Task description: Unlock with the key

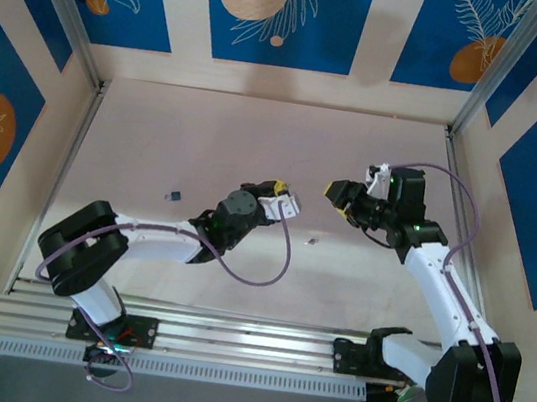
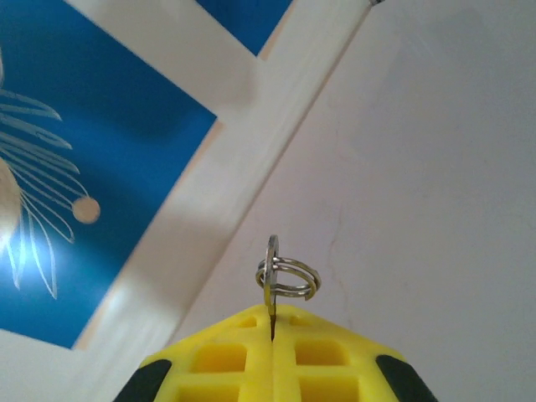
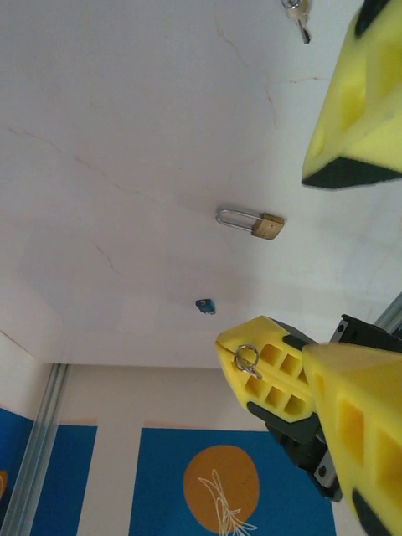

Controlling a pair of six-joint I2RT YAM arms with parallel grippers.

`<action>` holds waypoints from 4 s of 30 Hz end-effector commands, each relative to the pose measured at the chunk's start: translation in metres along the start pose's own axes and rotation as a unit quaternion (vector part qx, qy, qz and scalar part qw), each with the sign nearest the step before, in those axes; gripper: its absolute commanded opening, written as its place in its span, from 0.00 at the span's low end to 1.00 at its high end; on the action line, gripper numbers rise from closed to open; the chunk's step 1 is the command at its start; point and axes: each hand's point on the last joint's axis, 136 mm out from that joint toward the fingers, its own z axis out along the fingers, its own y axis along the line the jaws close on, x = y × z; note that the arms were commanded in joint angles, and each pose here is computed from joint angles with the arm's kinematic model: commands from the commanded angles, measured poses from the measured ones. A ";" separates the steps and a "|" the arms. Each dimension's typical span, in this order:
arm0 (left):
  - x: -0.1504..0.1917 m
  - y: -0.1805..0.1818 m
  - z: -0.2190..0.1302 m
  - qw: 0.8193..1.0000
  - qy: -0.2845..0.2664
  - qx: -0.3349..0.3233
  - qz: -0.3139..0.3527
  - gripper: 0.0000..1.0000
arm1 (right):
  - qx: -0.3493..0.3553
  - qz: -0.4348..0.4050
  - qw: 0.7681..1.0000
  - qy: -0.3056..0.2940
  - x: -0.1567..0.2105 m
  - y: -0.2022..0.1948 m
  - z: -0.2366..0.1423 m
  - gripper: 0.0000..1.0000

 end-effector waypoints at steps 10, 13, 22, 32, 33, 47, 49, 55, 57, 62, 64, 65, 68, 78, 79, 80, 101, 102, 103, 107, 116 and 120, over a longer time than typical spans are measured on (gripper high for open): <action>-0.028 -0.001 -0.006 0.990 -0.057 -0.091 0.095 0.00 | -0.096 -0.025 0.995 -0.028 -0.008 0.007 -0.015 0.61; -0.033 -0.007 -0.007 0.986 -0.067 -0.097 0.120 0.00 | -0.130 -0.052 0.990 -0.016 -0.006 0.020 -0.016 0.59; -0.043 -0.032 -0.013 0.964 -0.098 -0.094 0.230 0.00 | -0.176 -0.078 0.981 0.036 0.003 0.026 0.001 0.49; -0.039 -0.044 -0.009 0.938 -0.093 -0.105 0.318 0.00 | -0.174 -0.092 0.978 0.074 0.018 0.021 0.015 0.53; -0.039 -0.044 -0.008 0.937 -0.091 -0.107 0.321 0.00 | -0.171 -0.090 0.978 0.075 0.018 0.019 0.016 0.53; -0.043 -0.037 -0.003 0.931 -0.082 -0.121 0.335 0.00 | -0.183 -0.021 0.975 0.124 0.038 0.003 0.034 0.53; -0.043 -0.038 -0.001 0.930 -0.079 -0.122 0.338 0.00 | -0.186 -0.010 0.974 0.126 0.042 0.001 0.034 0.52; -0.050 -0.038 0.001 0.930 -0.088 -0.125 0.335 0.00 | -0.207 0.014 0.970 0.126 0.044 0.001 0.034 0.53; -0.053 -0.037 0.001 0.930 -0.091 -0.127 0.333 0.00 | -0.221 0.022 0.966 0.131 0.043 0.005 0.034 0.54; -0.052 -0.037 0.001 0.930 -0.088 -0.127 0.333 0.00 | -0.242 0.035 0.959 0.141 0.038 0.009 0.036 0.55; -0.051 -0.037 0.000 0.930 -0.086 -0.127 0.333 0.00 | -0.246 0.038 0.958 0.141 0.036 0.010 0.035 0.55; -0.050 -0.037 0.000 0.930 -0.084 -0.126 0.334 0.00 | -0.247 0.038 0.958 0.139 0.035 0.010 0.034 0.55; -0.047 -0.038 0.000 0.930 -0.080 -0.125 0.336 0.00 | -0.254 0.043 0.957 0.134 0.032 0.010 0.030 0.55; -0.038 -0.042 0.001 0.932 -0.068 -0.119 0.336 0.00 | -0.250 0.048 0.959 0.122 0.031 0.007 0.020 0.48; -0.037 -0.043 0.001 0.932 -0.067 -0.119 0.337 0.00 | -0.248 0.049 0.960 0.122 0.031 0.006 0.021 0.48; -0.038 -0.042 0.001 0.932 -0.067 -0.120 0.335 0.00 | -0.242 0.049 0.961 0.122 0.032 0.006 0.022 0.48; -0.042 -0.038 0.003 0.934 -0.068 -0.126 0.326 0.00 | -0.193 0.065 0.976 0.081 0.027 -0.002 0.026 0.43; -0.043 -0.038 0.003 0.934 -0.068 -0.127 0.326 0.00 | -0.193 0.065 0.976 0.079 0.027 -0.002 0.026 0.43; -0.043 -0.038 0.004 0.935 -0.067 -0.127 0.326 0.00 | -0.192 0.066 0.976 0.079 0.027 -0.002 0.026 0.42; -0.044 -0.039 0.005 0.935 -0.068 -0.127 0.325 0.00 | -0.187 0.067 0.977 0.071 0.024 -0.003 0.026 0.40; -0.043 -0.040 0.007 0.934 -0.068 -0.127 0.326 0.00 | -0.182 0.070 0.978 0.068 0.024 -0.006 0.026 0.38; -0.043 -0.040 0.007 0.935 -0.068 -0.127 0.324 0.00 | -0.180 0.073 0.979 0.065 0.023 -0.008 0.026 0.38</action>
